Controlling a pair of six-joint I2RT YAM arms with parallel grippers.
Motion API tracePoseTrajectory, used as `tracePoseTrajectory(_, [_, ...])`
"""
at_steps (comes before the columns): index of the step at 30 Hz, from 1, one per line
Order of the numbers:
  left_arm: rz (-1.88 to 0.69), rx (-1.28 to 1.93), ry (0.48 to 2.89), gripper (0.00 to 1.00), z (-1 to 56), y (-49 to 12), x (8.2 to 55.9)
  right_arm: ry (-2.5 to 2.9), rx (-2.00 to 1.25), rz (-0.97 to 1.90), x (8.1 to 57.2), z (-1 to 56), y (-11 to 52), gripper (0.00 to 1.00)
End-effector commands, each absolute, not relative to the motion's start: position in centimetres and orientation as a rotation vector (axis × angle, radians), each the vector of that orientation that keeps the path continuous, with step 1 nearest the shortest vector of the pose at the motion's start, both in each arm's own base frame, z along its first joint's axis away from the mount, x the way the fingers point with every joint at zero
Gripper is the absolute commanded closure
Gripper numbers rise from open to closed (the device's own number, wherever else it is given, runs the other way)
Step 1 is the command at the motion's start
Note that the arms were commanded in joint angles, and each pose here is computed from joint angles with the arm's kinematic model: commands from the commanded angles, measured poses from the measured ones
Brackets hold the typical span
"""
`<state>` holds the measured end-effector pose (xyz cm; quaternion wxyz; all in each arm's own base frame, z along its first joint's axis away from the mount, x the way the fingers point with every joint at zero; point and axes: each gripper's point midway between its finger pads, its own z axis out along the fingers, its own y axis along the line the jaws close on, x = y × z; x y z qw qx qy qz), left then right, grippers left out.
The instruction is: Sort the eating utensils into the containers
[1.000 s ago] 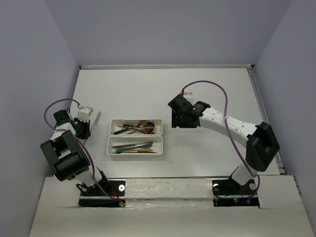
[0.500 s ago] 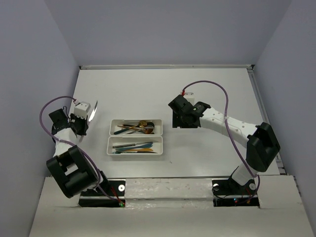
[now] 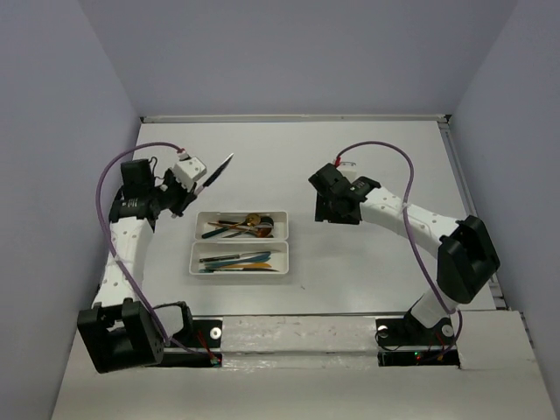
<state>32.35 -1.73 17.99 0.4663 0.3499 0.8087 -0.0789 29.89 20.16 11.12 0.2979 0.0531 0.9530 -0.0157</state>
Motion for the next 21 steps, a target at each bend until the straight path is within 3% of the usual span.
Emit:
tracePoseTrajectory(1, [-0.311, 1.146, 1.902, 1.0, 18.8, -7.1, 28.7, 2.508, 0.211, -0.021, 30.3, 11.5, 18.5, 0.28])
tracePoseTrajectory(11, [-0.293, 1.699, 1.747, 1.0, 13.0, -10.5, 21.5, 2.511, 0.262, -0.007, 30.0, 10.4, 16.4, 0.28])
tracePoseTrajectory(21, [-0.264, 1.925, 1.699, 1.0, 8.6, -12.1, 20.2, 2.537, 0.264, -0.023, 29.8, 9.4, 16.1, 0.28])
